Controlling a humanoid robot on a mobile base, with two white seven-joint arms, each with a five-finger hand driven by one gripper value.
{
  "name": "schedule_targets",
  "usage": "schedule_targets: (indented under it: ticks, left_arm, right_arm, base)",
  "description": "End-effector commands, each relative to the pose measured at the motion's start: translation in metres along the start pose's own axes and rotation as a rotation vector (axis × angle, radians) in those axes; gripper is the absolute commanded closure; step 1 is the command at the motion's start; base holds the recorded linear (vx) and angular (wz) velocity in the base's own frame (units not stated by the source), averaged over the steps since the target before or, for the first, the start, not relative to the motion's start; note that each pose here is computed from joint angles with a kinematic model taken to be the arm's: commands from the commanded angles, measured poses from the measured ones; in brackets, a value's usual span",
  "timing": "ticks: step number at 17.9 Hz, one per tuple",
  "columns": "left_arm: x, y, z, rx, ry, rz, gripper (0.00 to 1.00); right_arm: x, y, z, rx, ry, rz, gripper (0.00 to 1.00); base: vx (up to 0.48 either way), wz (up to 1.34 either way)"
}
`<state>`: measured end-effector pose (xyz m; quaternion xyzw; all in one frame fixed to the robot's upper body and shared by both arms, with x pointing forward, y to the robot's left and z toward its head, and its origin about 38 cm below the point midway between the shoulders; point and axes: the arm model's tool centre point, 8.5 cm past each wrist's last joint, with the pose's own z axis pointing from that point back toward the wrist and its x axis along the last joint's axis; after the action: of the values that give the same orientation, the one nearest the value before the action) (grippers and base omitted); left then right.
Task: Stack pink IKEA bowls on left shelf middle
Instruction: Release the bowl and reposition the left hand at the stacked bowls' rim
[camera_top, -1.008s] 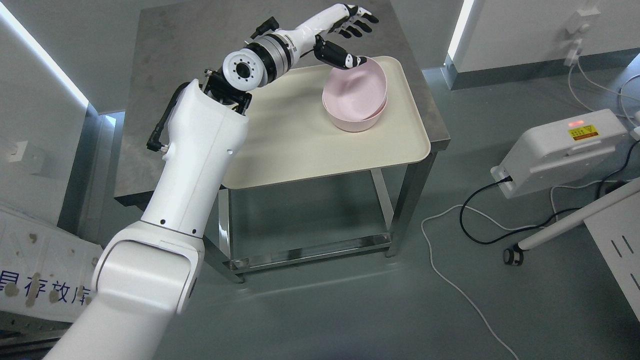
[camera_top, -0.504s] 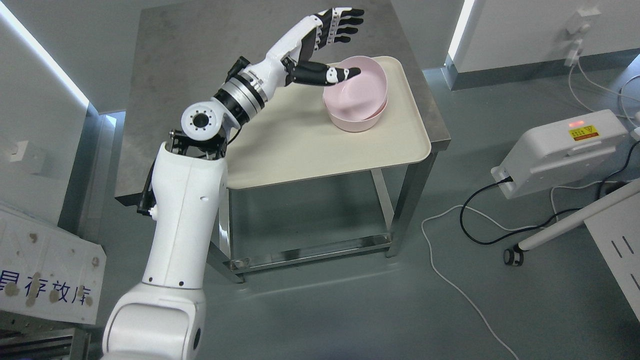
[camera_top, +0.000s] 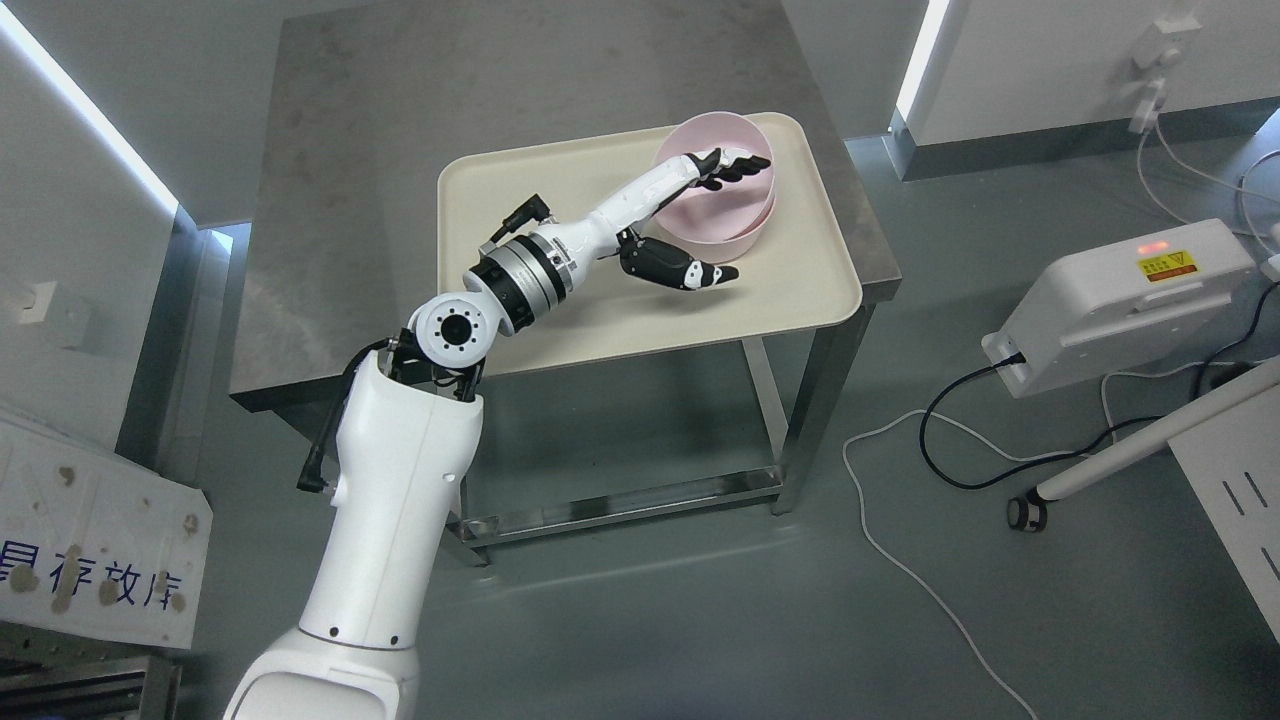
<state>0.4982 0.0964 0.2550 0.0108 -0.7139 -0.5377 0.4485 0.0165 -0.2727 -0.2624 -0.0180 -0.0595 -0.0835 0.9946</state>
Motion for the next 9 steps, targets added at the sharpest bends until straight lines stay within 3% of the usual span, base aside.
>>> schedule_targets:
  ticks: [1,9]
  left_arm:
    - [0.0162,-0.0028,-0.0224,-0.092,0.103,-0.322,0.21]
    - [0.0112,0.0041,-0.0224,-0.074,0.140,-0.373,0.30]
  right_arm:
    - [0.0019,-0.0106,0.0006,-0.012,-0.002,0.003,0.00]
    - [0.0019,-0.0106,0.0006,-0.012,-0.002,0.003,0.00]
  base:
    - [0.000,0.00]
    - [0.000,0.00]
